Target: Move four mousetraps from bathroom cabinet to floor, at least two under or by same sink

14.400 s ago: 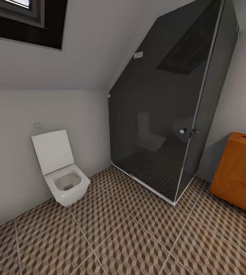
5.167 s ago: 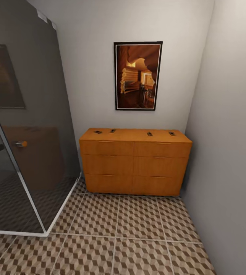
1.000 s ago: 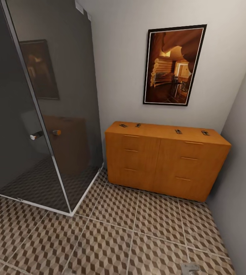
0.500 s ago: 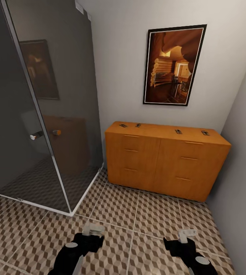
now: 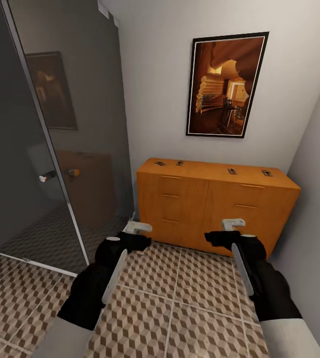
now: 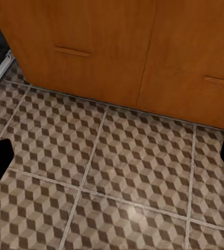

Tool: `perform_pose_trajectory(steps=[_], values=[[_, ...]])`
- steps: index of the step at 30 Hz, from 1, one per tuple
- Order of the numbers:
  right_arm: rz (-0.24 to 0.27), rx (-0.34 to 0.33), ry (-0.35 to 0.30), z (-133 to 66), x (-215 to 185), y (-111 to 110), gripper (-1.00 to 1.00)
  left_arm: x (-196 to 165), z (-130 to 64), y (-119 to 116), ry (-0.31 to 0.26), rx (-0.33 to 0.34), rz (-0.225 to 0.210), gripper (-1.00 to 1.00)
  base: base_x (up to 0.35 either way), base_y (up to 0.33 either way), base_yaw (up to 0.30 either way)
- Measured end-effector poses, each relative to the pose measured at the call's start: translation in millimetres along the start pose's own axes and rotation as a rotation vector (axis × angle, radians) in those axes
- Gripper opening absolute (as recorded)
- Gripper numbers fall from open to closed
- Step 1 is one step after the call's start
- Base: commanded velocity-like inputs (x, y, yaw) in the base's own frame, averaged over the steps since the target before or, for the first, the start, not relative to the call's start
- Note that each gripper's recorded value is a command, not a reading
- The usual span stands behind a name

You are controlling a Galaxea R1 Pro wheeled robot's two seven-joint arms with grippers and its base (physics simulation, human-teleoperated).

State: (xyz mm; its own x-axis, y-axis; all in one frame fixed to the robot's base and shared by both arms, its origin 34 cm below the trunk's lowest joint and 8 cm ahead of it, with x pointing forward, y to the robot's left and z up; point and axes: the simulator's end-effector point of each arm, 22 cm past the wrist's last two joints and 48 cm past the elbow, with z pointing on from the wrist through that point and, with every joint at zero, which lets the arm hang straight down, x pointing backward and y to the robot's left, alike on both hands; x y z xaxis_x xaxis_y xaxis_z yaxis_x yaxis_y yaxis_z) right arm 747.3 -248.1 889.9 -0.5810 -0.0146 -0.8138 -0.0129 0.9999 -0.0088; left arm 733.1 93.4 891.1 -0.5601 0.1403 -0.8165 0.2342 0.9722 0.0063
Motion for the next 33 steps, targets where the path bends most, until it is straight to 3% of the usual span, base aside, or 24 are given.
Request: perform_pose_trajectory(steps=[4,11,14,18,19,30,33], values=[[0.009,-0.023,-0.028,1.3,-66.4,12.6,1.0,-54.8,-8.5,11.1,-0.037,-0.015,0.022,1.0,0.0,0.0,0.0],[0.014,-0.063,-0.091,-8.7,-129.9,39.3,1.0,-74.9,-10.6,22.0,-0.05,-0.03,0.026,1.0,0.0,0.0,0.0],[0.003,-0.078,-0.097,-10.7,-133.6,53.5,1.0,-70.9,-5.5,20.2,-0.041,-0.029,0.03,1.0,0.0,0.0,0.0],[-0.028,-0.098,-0.117,-14.2,-138.6,72.5,1.0,-79.1,-5.8,16.2,-0.075,-0.022,0.032,1.0,0.0,0.0,-0.041],[-0.059,-0.11,-0.192,-33.7,-161.4,84.0,1.0,-88.7,-11.5,15.3,-0.105,-0.021,0.036,1.0,0.0,0.0,-0.187],[-0.069,-0.111,-0.24,-48.1,-176.3,85.2,1.0,-95.5,-17.0,8.5,-0.124,-0.009,0.049,1.0,0.0,0.0,-0.254],[-0.072,-0.12,-0.245,-50.7,-177.8,90.3,1.0,-96.0,-18.8,-9.8,-0.128,0.015,0.085,1.0,0.0,0.0,-0.279]])
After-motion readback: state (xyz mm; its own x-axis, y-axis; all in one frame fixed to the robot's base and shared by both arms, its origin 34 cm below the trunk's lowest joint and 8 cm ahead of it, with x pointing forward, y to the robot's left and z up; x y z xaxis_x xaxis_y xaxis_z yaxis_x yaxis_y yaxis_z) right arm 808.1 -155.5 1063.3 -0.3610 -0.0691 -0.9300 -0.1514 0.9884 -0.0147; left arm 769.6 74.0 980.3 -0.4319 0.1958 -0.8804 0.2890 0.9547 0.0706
